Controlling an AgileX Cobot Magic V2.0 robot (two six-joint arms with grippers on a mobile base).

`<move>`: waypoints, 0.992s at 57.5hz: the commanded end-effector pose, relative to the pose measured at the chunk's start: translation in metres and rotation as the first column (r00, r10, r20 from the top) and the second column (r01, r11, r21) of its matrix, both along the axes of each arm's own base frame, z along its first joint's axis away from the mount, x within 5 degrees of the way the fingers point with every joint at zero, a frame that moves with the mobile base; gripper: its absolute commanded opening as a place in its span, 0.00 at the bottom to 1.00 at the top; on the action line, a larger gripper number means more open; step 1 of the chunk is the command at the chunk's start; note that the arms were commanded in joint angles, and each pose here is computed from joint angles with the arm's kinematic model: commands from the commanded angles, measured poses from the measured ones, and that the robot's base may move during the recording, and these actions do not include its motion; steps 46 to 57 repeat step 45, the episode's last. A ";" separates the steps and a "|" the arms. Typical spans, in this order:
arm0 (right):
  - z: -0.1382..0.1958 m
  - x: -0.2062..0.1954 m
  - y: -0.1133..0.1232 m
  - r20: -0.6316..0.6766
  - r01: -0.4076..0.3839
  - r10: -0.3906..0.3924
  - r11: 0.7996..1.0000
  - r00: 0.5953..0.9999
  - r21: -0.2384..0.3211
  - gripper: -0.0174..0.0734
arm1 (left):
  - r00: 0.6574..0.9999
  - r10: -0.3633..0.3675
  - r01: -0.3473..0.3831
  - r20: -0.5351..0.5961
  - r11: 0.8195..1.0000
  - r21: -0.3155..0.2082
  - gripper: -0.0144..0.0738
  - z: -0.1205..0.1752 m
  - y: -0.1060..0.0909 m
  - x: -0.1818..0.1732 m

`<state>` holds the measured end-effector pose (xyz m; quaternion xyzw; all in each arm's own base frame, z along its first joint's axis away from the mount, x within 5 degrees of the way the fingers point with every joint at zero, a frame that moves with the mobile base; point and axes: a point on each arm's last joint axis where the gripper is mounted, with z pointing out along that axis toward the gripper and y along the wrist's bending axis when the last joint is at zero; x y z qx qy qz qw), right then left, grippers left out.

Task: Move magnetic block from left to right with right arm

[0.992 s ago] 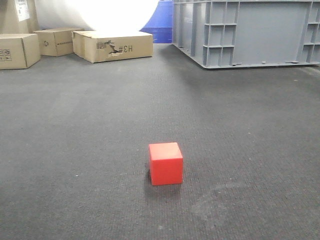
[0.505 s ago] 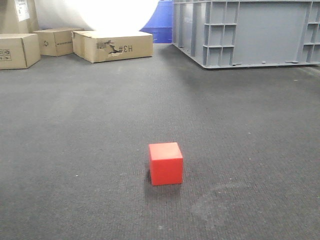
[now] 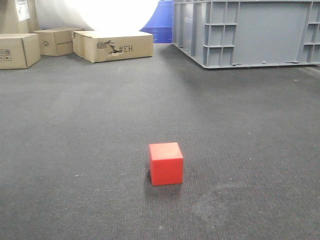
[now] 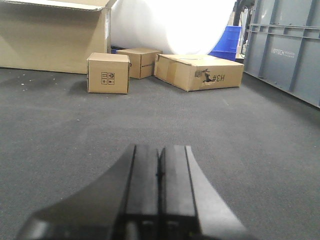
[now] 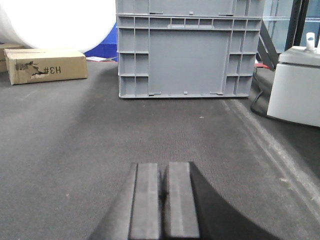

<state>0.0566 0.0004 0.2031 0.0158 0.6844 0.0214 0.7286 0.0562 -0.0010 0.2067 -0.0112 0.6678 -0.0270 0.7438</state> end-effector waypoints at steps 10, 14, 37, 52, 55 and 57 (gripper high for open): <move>0.007 -0.002 -0.001 0.084 0.008 -0.008 1.000 0.996 -0.001 0.23 | 0.996 0.010 -0.009 0.087 1.000 -0.008 0.02 0.006 0.001 -0.002; 0.007 -0.002 -0.001 0.084 0.008 -0.008 1.000 0.996 -0.001 0.23 | 0.996 0.010 -0.009 0.087 1.000 -0.008 0.02 0.006 0.001 -0.002; 0.007 -0.002 -0.001 0.084 0.008 -0.008 1.000 0.996 -0.001 0.23 | 0.996 0.010 -0.009 0.087 1.000 -0.008 0.02 0.006 0.001 -0.002; 0.007 -0.002 -0.001 0.084 0.008 -0.008 1.000 0.996 -0.001 0.23 | 0.996 0.010 -0.009 0.087 1.000 -0.008 0.02 0.006 0.001 -0.002; 0.007 -0.002 -0.001 0.084 0.008 -0.008 1.000 0.996 -0.001 0.23 | 0.996 0.010 -0.009 0.087 1.000 -0.008 0.02 0.006 0.001 -0.002; 0.007 -0.002 -0.001 0.084 0.008 -0.008 1.000 0.996 -0.001 0.23 | 0.996 0.010 -0.009 0.087 1.000 -0.008 0.02 0.006 0.001 -0.002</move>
